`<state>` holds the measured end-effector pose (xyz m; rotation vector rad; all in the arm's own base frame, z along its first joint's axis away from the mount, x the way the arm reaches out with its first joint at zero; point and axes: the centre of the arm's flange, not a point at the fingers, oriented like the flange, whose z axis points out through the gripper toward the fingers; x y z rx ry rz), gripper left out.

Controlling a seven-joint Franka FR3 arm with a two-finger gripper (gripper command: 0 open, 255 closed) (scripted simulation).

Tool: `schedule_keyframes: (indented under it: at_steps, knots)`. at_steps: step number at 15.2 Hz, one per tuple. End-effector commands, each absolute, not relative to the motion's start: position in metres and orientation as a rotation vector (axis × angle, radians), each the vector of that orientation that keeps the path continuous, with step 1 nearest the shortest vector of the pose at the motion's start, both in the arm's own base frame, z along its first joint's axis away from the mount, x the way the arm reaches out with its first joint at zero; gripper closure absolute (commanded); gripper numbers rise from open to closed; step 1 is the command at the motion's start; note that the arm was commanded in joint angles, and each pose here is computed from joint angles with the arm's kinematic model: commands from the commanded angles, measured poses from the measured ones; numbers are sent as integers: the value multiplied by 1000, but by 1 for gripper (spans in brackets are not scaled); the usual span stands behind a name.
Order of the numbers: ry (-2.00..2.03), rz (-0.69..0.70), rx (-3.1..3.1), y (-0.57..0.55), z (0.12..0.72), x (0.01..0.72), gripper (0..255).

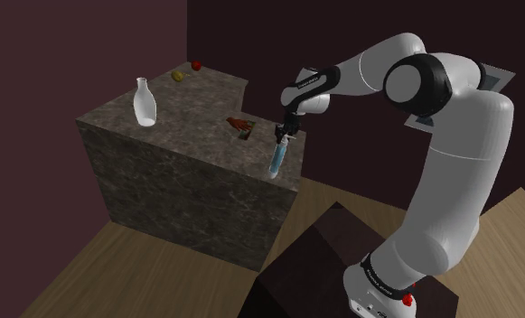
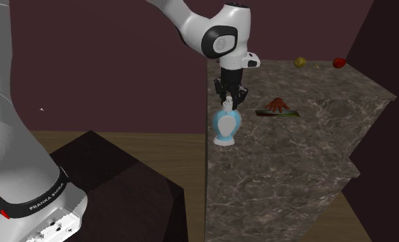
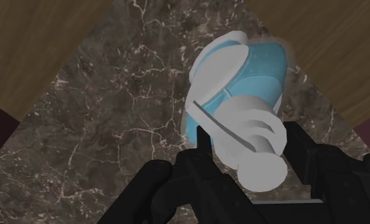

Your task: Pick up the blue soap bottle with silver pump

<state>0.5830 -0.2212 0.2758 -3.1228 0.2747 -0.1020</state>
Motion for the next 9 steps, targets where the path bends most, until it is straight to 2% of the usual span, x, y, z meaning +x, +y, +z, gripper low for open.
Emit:
schedule_keyframes:
  at_steps: [1, 9]
  knots:
    - [274, -101, -3123, -221, 283, 583, 255]
    - [274, -101, -3123, -221, 325, 583, 255]
